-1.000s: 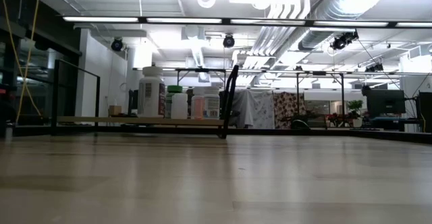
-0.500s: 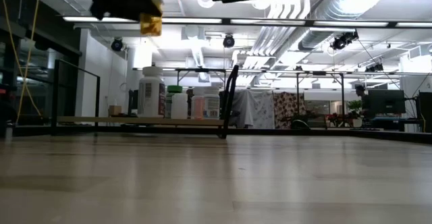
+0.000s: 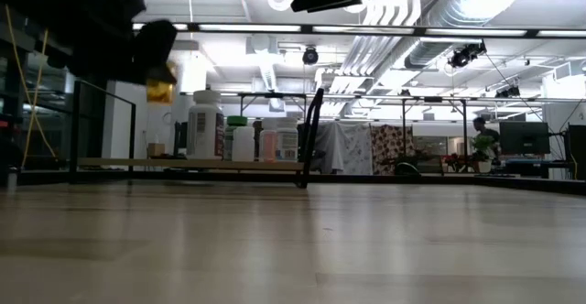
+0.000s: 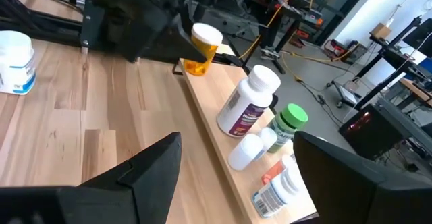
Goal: Pick and place medicine bottles onto shelf by color
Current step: Put the orange pill bottle on the shelf
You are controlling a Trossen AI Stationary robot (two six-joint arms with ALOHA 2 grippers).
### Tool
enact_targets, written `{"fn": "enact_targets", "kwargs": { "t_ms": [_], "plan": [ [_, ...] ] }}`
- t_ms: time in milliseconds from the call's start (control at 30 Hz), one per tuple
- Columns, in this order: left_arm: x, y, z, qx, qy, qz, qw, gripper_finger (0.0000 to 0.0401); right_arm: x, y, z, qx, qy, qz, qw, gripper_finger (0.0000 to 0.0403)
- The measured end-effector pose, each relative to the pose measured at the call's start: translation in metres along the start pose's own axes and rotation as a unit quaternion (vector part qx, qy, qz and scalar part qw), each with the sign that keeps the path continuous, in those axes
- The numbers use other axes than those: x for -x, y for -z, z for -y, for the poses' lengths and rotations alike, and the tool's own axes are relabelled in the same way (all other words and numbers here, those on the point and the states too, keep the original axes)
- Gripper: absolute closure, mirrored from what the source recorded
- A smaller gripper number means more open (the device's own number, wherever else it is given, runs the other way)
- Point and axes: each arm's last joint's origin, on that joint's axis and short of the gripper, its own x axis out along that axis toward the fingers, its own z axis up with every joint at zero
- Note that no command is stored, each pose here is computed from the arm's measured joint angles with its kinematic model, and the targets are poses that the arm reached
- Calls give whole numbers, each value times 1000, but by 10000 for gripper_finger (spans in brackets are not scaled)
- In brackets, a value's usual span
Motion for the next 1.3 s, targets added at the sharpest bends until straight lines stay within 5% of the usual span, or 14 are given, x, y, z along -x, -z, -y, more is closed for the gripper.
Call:
{"fn": "enact_targets", "kwargs": {
  "t_ms": [233, 600, 1300],
  "plan": [
    [-23, 15, -18, 18, -66, -10, 998, 221, 0, 0, 0, -2, -1, -1, 1000, 126],
    [-56, 25, -4, -14, -100, -16, 995, 221, 0, 0, 0, -8, -3, -1, 1000, 126],
    [-88, 53, -4, 31, -177, -13, 984, 219, 0, 3, -1, -13, -6, -12, 1000, 126]
  ]
}}
